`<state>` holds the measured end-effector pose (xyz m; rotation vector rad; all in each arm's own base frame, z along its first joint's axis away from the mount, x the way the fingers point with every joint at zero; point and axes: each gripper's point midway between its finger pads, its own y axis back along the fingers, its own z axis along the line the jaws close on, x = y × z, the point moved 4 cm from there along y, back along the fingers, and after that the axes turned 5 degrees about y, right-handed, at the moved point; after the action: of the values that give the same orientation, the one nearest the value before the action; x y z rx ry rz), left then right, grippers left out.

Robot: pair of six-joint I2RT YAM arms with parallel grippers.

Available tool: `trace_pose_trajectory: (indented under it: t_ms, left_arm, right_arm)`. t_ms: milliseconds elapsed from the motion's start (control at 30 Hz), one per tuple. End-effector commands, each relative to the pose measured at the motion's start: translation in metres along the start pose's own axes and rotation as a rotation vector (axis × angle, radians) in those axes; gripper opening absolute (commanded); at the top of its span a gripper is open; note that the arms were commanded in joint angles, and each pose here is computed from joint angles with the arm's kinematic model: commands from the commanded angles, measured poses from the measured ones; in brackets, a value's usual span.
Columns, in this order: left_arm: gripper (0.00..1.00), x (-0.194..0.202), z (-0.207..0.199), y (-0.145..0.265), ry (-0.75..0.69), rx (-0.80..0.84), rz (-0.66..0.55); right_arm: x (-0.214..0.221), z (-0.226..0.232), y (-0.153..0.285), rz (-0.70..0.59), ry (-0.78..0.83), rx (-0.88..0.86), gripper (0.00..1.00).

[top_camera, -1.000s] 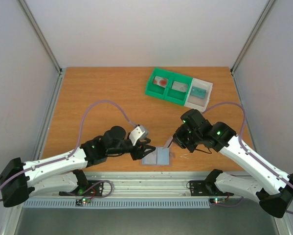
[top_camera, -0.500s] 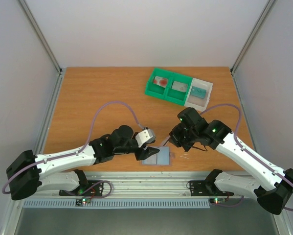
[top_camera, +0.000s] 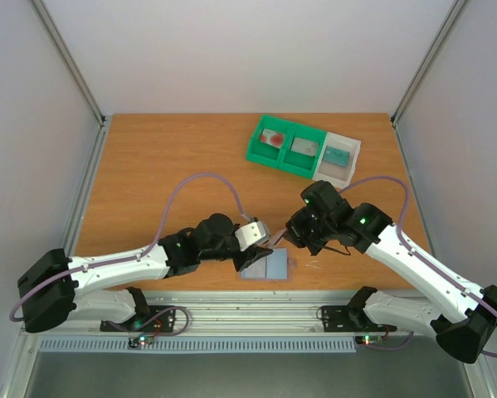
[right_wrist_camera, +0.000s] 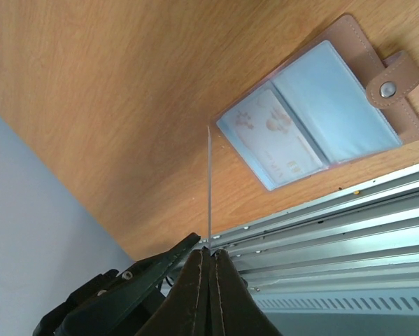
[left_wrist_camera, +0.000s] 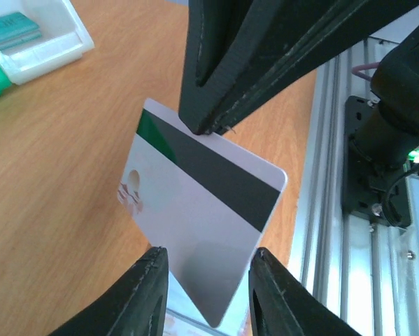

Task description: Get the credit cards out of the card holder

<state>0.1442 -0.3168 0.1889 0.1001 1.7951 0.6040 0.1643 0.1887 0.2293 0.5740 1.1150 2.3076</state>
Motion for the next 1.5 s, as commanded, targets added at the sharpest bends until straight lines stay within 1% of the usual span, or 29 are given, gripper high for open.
trace_pose_trajectory:
  t_ms: [0,100,133,267,367,400,467,500,533,600,633,667,767,867,967,1000,1133,1233,1333,1467]
  left_arm:
    - [0.27,-0.032,0.0,0.006,-0.07,-0.041,-0.13]
    - [0.04,-0.031,0.001,0.009,-0.072,-0.051,-0.14]
    - [0.01,-0.03,0.0,0.01,-0.076,-0.043,-0.137]
    - [0.0,-0.026,-0.003,0.012,-0.078,-0.024,-0.129]
    - [0.0,-0.025,-0.002,0.014,-0.03,-0.029,-0.106]
    - [0.0,-0.024,-0.002,0.013,-0.018,-0.031,-0.093]
    - [0.0,-0.023,-0.001,0.012,0.046,-0.026,-0.068]
    - [0.0,-0.022,0.001,0.012,0.073,-0.022,-0.055]
    - [0.0,-0.021,0.002,0.012,0.111,-0.016,-0.042]
    - [0.0,-0.025,0.007,0.012,0.185,0.001,-0.026]
    - [0.0,-0.02,0.011,0.012,0.232,0.013,0.007]
    - [0.0,-0.021,0.014,0.013,0.291,0.032,0.014]
    - [0.0,-0.024,0.022,0.018,0.41,0.086,0.001]
    - [0.0,-0.038,0.024,0.023,0.46,0.151,-0.04]
    - [0.0,-0.049,0.028,0.03,0.536,0.193,-0.085]
    - [0.0,-0.05,0.031,0.031,0.597,0.215,-0.092]
    - [0.0,-0.06,0.039,0.035,0.761,0.316,-0.119]
    - [0.0,-0.066,0.041,0.04,0.841,0.376,-0.157]
    - [0.0,-0.072,0.038,0.043,0.879,0.43,-0.185]
    - [0.01,-0.08,0.034,0.049,0.929,0.499,-0.215]
  right_arm:
    - [0.001,0.005,0.002,0.009,-0.006,-0.027,0.01]
    - [0.001,0.007,0.0,0.013,0.023,-0.062,0.01]
    - [0.001,0.007,0.0,0.012,0.035,-0.071,0.01]
    - [-0.004,0.011,0.008,-0.047,0.139,-0.147,0.01]
    - [-0.01,0.007,0.021,-0.133,0.242,-0.17,0.02]
    - [-0.013,0.004,0.026,-0.164,0.276,-0.172,0.05]
    - [-0.016,0.001,0.035,-0.219,0.35,-0.189,0.14]
    - [-0.016,0.0,0.04,-0.238,0.393,-0.203,0.22]
    - [-0.015,0.0,0.044,-0.248,0.44,-0.224,0.28]
    - [-0.011,0.0,0.05,-0.257,0.536,-0.274,0.37]
    - [-0.009,-0.001,0.052,-0.257,0.573,-0.297,0.41]
    - [-0.007,-0.003,0.055,-0.259,0.596,-0.323,0.44]
    - [-0.002,-0.011,0.063,-0.275,0.639,-0.397,0.49]
    - [-0.001,-0.019,0.065,-0.289,0.66,-0.429,0.51]
    - [0.0,-0.021,0.061,-0.284,0.672,-0.454,0.51]
    - [0.001,-0.021,0.058,-0.272,0.68,-0.464,0.51]
    - [0.005,-0.017,0.055,-0.253,0.707,-0.496,0.5]
    - [0.006,-0.016,0.056,-0.257,0.698,-0.532,0.5]
    - [0.012,-0.009,0.061,-0.24,0.699,-0.64,0.49]
    - [0.013,-0.01,0.061,-0.232,0.665,-0.666,0.49]
